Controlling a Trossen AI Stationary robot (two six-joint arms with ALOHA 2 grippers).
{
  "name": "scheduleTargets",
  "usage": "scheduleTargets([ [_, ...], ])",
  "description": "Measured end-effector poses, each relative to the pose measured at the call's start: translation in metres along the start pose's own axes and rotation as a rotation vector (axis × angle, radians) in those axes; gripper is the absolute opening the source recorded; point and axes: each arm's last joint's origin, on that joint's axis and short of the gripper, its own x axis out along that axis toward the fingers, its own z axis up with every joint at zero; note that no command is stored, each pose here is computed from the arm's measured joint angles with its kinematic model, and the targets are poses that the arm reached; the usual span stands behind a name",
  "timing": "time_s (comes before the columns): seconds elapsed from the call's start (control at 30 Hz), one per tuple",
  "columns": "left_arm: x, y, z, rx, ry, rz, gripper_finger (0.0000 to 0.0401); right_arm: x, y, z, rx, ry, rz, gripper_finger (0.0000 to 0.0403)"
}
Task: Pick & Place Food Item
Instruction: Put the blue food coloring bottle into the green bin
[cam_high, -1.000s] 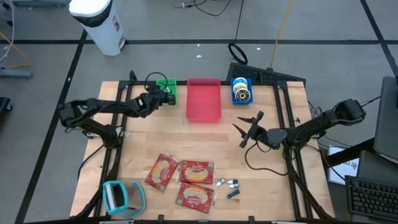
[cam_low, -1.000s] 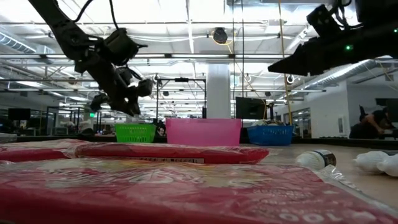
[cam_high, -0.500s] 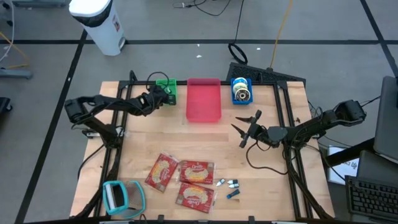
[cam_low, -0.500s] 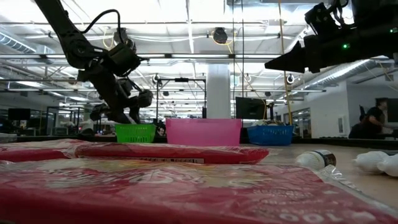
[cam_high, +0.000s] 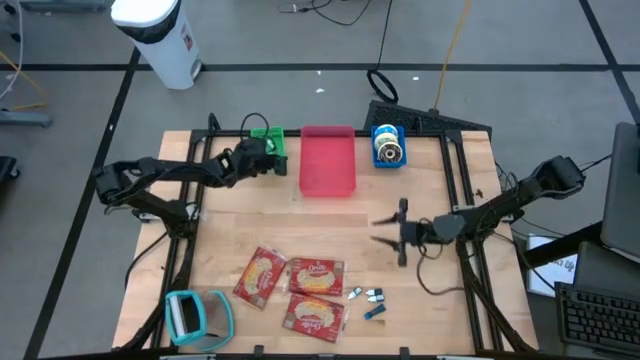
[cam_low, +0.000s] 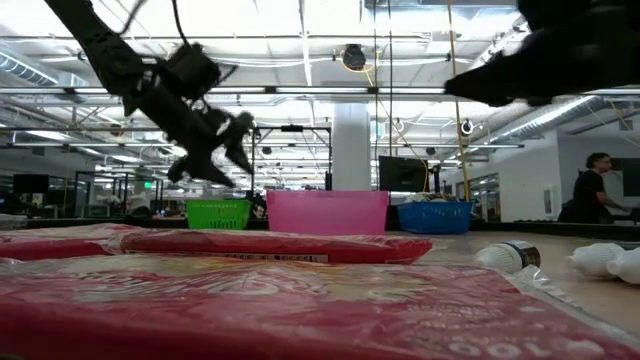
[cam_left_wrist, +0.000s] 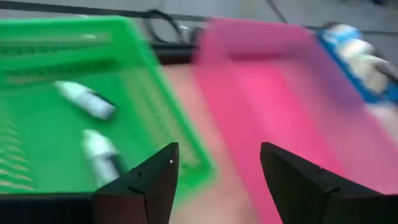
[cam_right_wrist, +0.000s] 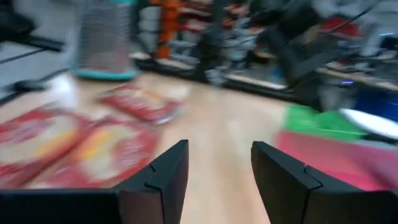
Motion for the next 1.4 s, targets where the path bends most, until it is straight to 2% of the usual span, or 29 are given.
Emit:
scheduleTargets([
  [0.1,-0.015,-0.019,0.001,0.045,-0.041,-0.08,0.0222,-0.008,0.019,-0.003,0.007,0.04,0.101,0.0166],
  [0.2,-0.03,-0.038,-0.003,0.095,-0.08,-0.149,0.0217,-0.014,0.036,-0.003,0.081,0.102,0.189,0.0166],
  [0.33,-0.046,-0.063,-0.013,0.124,-0.109,-0.279,0.0214,-0.014,0.063,-0.001,0.143,0.247,0.271,0.0163],
  [0.47,-0.056,-0.081,-0.024,0.139,-0.116,-0.372,0.0214,-0.007,0.099,0.006,0.1,0.369,0.35,0.0163],
  [0.6,-0.062,-0.09,-0.036,0.127,-0.11,-0.379,0.0214,0.0,0.137,0.003,0.004,0.488,0.452,0.0163],
  [0.7,-0.067,-0.095,-0.04,0.114,-0.101,-0.41,0.0214,0.007,0.151,-0.003,0.028,0.543,0.514,0.0162],
  [1.0,-0.077,-0.105,-0.054,0.092,-0.059,-0.457,0.0214,0.011,0.16,-0.021,0.014,0.62,0.548,0.0162],
  [1.4,-0.085,-0.11,-0.062,0.089,-0.124,-0.395,0.0214,0.02,0.156,-0.031,0.014,0.666,0.534,0.0162],
])
